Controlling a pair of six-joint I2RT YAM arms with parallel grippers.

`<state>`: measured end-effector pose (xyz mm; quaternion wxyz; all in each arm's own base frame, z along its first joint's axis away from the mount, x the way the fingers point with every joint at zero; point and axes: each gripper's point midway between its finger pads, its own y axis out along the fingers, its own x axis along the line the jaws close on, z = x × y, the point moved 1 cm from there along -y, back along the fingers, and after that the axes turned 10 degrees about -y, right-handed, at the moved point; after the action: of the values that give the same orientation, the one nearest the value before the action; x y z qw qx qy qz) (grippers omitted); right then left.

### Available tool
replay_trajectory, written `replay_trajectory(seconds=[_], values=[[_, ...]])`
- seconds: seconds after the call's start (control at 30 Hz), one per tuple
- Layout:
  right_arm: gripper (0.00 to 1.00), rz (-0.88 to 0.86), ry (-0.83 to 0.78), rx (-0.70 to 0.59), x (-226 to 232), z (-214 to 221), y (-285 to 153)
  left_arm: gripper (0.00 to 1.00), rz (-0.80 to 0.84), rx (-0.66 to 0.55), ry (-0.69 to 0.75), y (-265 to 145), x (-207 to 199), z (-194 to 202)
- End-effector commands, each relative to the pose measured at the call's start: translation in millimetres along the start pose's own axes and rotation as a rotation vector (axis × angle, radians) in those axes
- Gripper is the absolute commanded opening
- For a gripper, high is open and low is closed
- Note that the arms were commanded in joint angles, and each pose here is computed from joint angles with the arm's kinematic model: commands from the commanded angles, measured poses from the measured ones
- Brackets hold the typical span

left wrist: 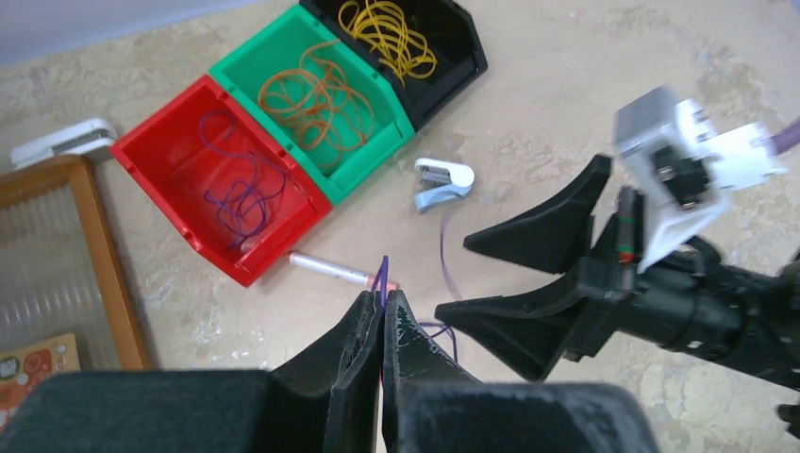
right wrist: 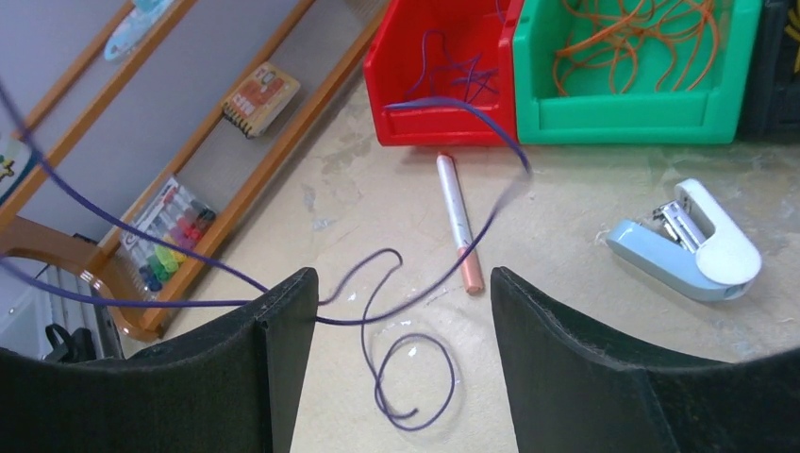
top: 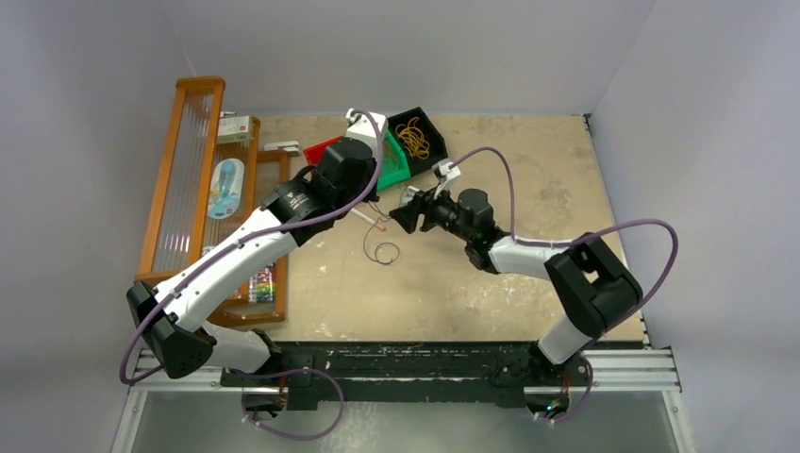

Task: Untangle the cables

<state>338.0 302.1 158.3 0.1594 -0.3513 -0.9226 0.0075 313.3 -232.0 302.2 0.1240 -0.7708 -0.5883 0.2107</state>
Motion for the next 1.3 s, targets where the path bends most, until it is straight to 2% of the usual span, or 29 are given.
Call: replay_trajectory(seconds=[0.0,0.13,0.27,0.47,0.63,0.77,1.1,1.27], values=[[0.7,-0.06,0.013,-0.026,7.8,-11.3,13.1,0.0,0.041,-0.149,-0.012,-26.1,-7.0,-54.2],[0.68,-0.054,0.075,0.027,3.6,11.1,17.5,0.0,0.041,-0.195,-0.008,-34.8,-7.0,-72.8],[0.64,0.039,0.116,0.066,-12.6,27.8,18.1,0.0,0.033,-0.247,-0.015,-44.8,-6.2,-93.4],[0.63,0.133,0.085,0.035,-25.1,25.2,2.8,0.0,0.014,-0.316,-0.032,-55.7,-6.1,-123.8],[0.69,0.015,-0.047,-0.051,-5.4,7.2,-10.0,0.0,0.022,-0.352,-0.044,-60.5,-11.0,-142.2],[0.7,-0.087,-0.088,-0.065,9.0,2.2,-4.4,0.0,0.036,-0.361,-0.049,-59.0,-16.4,-148.3],[0.69,-0.219,-0.005,-0.108,23.4,-3.4,26.1,0.0,0.05,-0.352,-0.051,-53.5,-22.1,-148.8],[0.63,-0.226,0.051,-0.042,18.6,15.3,42.3,0.0,0.043,-0.352,-0.048,-53.1,-20.9,-148.5]])
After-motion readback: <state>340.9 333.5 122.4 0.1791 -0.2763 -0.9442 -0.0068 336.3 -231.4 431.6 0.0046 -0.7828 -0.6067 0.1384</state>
